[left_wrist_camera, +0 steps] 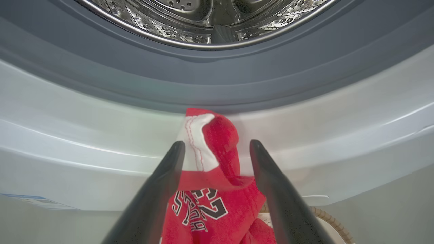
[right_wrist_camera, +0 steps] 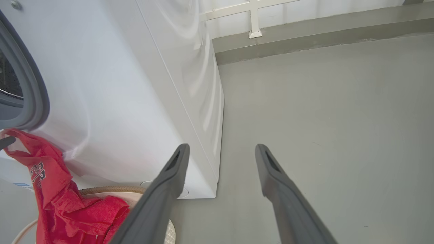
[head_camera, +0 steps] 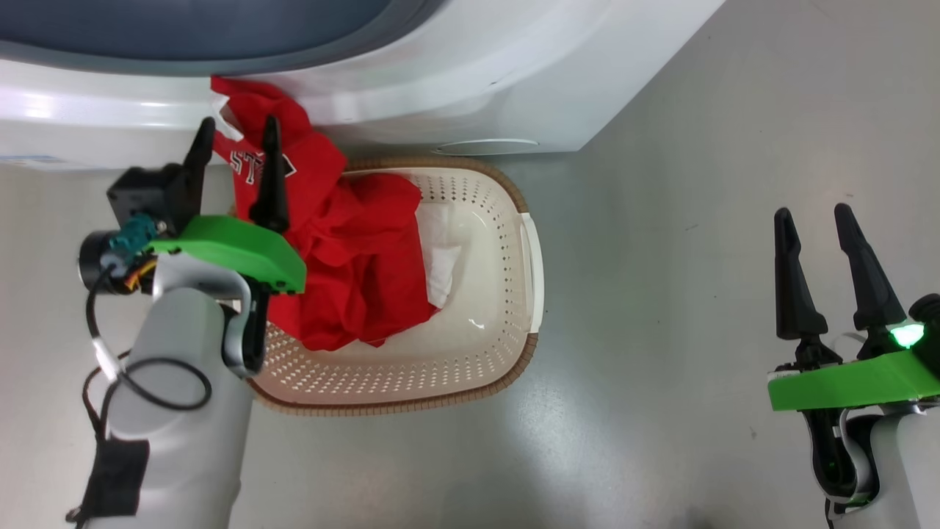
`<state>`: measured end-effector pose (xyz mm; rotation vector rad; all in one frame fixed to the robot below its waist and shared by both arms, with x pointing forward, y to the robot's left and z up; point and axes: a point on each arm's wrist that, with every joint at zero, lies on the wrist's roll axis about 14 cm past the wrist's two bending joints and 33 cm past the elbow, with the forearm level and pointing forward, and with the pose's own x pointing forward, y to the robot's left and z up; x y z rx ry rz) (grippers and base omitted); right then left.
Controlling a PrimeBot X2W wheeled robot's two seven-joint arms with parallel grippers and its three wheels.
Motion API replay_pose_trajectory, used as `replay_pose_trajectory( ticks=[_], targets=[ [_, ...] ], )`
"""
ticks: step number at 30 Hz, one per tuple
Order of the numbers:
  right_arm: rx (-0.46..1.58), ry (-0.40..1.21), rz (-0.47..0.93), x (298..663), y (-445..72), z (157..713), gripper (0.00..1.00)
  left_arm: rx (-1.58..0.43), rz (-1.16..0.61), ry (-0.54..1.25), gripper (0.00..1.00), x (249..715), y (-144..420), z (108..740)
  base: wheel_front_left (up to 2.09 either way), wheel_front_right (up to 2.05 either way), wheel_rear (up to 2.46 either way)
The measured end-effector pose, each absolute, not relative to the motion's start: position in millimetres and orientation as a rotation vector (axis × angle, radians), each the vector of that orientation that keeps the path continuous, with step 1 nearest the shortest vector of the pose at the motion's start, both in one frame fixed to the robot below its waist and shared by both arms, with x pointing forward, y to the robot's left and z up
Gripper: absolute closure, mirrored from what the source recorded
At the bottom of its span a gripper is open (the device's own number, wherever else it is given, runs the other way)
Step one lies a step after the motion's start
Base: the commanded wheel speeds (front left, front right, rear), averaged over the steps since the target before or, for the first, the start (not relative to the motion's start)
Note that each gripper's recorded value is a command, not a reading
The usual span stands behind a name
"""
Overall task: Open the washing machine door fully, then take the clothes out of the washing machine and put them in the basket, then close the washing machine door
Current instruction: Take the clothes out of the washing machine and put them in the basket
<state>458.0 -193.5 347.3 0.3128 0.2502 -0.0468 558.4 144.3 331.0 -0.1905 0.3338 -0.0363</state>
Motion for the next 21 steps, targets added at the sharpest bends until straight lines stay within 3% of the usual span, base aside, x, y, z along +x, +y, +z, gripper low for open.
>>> replay_pose_trajectory(
  ticks=[1, 2, 4, 5, 14, 21],
  targets=[
    [0.313, 0.247, -0.048, 459, -194, 348, 0.0, -0.189, -0.034, 0.343, 0.05, 560, 145, 328, 0.0, 0.0, 0.0],
    [0.313, 0.245, -0.049, 460, -194, 348, 0.0, -0.188, -0.031, 0.351, 0.28, 561, 145, 326, 0.0, 0.0, 0.0],
    [0.312, 0.247, -0.051, 459, -195, 347, 0.0, -0.186, -0.028, 0.358, 0.86, 561, 146, 324, 0.0, 0.0, 0.0],
    [0.313, 0.249, -0.053, 459, -195, 347, 0.0, -0.184, -0.027, 0.362, 1.0, 562, 146, 323, 0.0, 0.0, 0.0],
    [0.323, 0.251, -0.058, 459, -193, 345, 0.0, -0.17, -0.038, 0.388, 1.0, 555, 149, 313, 0.0, 0.0, 0.0],
    [0.325, 0.253, -0.058, 458, -193, 344, 0.0, -0.187, -0.104, 0.553, 1.0, 501, 130, 269, 0.0, 0.0, 0.0]
  ],
)
